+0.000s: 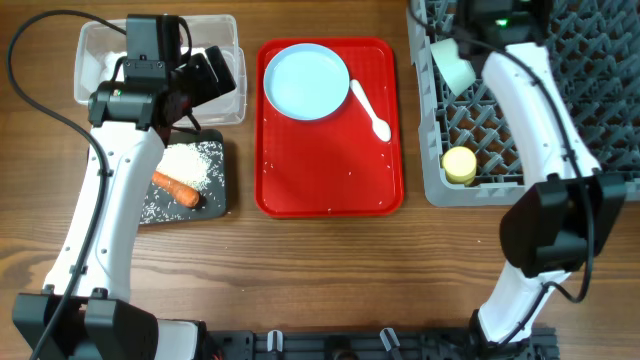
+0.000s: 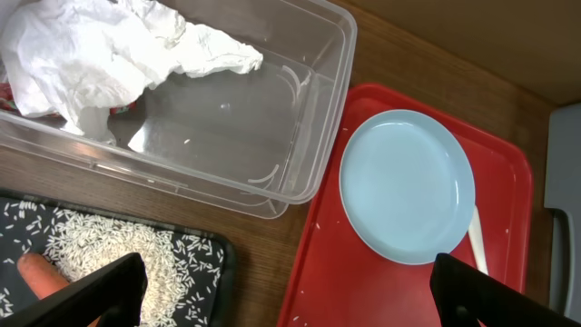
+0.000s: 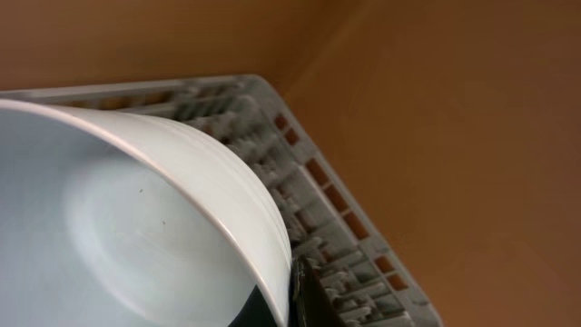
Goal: Sort waste into correct bins and load items into the dishwasher rack
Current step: 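Carry the light-blue bowl right and place it in the rack, then reach the right gripper to the light-blue plate and grasp its rim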
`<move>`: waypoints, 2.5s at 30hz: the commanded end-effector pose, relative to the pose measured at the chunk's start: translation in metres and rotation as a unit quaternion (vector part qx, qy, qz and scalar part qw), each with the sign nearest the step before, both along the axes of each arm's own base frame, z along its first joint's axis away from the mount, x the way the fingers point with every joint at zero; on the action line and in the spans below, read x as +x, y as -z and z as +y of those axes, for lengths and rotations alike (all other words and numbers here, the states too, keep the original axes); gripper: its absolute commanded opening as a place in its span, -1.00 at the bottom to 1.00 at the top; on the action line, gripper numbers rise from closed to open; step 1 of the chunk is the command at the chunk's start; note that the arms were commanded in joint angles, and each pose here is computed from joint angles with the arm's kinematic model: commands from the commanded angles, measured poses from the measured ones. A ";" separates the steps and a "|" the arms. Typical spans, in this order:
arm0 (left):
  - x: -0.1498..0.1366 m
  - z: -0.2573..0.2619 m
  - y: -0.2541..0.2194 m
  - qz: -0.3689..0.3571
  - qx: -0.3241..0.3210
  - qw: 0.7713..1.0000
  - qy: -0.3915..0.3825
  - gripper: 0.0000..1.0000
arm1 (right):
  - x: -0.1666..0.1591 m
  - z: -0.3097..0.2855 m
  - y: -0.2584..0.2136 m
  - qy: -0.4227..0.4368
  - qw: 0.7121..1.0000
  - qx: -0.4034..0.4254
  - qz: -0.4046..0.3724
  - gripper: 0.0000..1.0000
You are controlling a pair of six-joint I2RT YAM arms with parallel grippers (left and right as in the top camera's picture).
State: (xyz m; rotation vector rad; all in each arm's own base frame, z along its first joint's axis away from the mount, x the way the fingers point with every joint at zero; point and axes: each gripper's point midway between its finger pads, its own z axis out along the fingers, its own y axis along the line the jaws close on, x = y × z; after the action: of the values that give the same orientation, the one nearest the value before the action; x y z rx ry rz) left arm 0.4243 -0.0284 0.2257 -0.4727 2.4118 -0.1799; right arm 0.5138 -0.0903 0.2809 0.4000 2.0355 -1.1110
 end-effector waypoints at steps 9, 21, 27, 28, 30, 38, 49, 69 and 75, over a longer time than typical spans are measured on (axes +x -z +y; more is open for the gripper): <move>0.002 0.003 -0.004 -0.006 -0.002 1.000 -0.009 1.00 | 0.014 -0.051 0.060 -0.035 0.986 -0.037 0.157 -0.91; 0.002 0.003 -0.004 -0.006 -0.002 1.000 -0.009 1.00 | 0.020 -0.071 0.082 -0.005 0.972 -0.097 0.216 -0.91; 0.002 0.003 -0.004 -0.006 -0.002 1.000 -0.009 1.00 | 0.023 -0.073 0.112 -0.019 0.944 -0.135 0.302 -0.91; 0.002 0.003 -0.004 -0.006 -0.002 1.000 -0.009 1.00 | 0.023 -0.073 0.112 -0.017 0.943 -0.137 0.303 -0.92; 0.002 0.003 -0.004 -0.006 -0.002 1.000 -0.009 1.00 | 0.023 -0.071 0.113 -0.019 0.942 -0.137 0.306 -0.92; 0.002 0.003 -0.004 -0.006 -0.002 1.000 -0.009 1.00 | 0.036 -0.013 0.115 -0.079 0.929 -0.163 0.323 -0.78; 0.002 0.003 -0.004 -0.006 -0.002 1.000 -0.009 1.00 | 0.048 0.041 0.125 -0.153 0.922 -0.158 0.319 0.99; 0.002 0.003 -0.004 -0.006 -0.002 1.000 -0.009 1.00 | -0.017 0.307 0.077 -0.447 0.762 0.455 0.112 0.99; 0.002 0.003 -0.004 -0.006 -0.002 1.000 -0.009 1.00 | -0.006 0.310 0.124 -0.403 0.768 0.480 0.130 0.86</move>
State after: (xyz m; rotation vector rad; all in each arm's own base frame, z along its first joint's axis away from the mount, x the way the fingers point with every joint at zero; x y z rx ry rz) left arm 0.4244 -0.0284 0.2258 -0.4727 2.4114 -0.1800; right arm 0.5105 0.2184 0.2096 -0.2153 2.3642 0.4733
